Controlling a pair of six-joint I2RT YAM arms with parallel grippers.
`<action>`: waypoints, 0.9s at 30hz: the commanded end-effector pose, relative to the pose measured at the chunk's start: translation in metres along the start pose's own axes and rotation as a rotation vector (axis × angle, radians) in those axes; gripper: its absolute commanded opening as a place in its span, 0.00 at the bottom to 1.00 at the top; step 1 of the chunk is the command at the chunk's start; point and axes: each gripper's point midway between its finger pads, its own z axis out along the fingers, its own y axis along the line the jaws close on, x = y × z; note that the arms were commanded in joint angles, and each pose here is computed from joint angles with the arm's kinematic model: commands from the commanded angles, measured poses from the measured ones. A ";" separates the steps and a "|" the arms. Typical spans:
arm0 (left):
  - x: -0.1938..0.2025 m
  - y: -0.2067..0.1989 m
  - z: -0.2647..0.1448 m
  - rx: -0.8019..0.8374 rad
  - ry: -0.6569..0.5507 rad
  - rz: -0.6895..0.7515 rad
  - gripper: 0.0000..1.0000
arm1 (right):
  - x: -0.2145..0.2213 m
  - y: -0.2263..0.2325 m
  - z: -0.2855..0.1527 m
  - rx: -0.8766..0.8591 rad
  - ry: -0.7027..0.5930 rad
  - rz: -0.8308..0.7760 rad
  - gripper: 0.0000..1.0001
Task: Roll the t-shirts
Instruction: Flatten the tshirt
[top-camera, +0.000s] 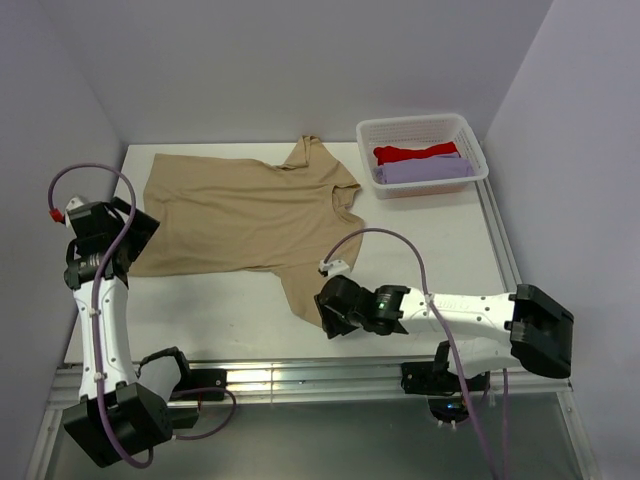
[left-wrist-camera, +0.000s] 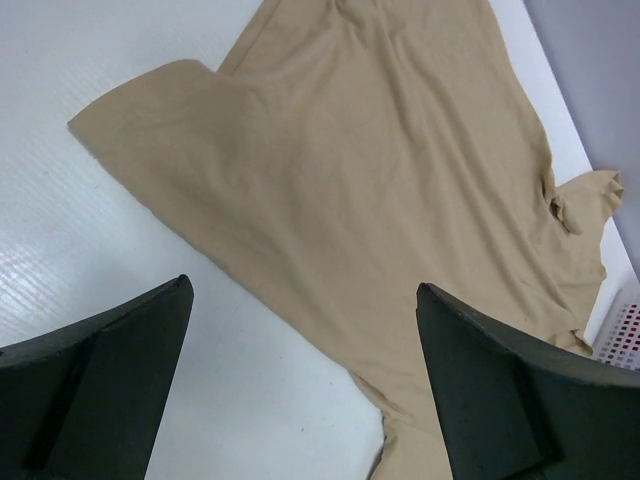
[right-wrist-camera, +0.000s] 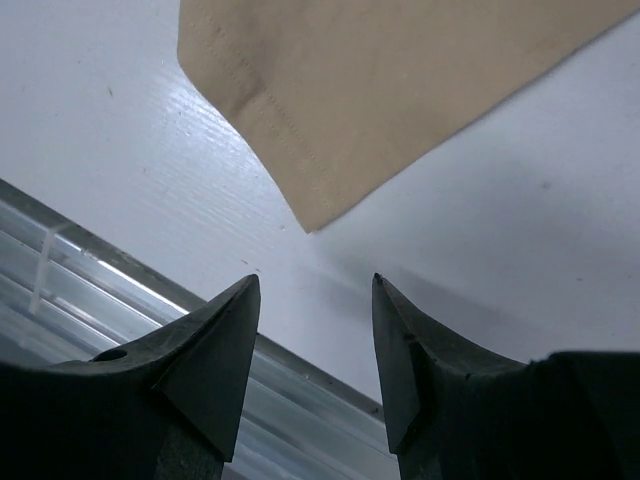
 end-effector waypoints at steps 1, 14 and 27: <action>0.000 0.007 0.001 -0.009 -0.017 -0.011 1.00 | -0.005 0.011 0.007 0.021 -0.040 0.017 0.56; 0.012 0.054 0.017 -0.166 0.039 -0.125 0.91 | -0.008 0.019 0.034 0.080 -0.010 -0.076 0.50; 0.024 0.081 0.031 -0.282 0.057 -0.221 0.85 | -0.002 0.021 0.047 0.088 0.022 -0.101 0.17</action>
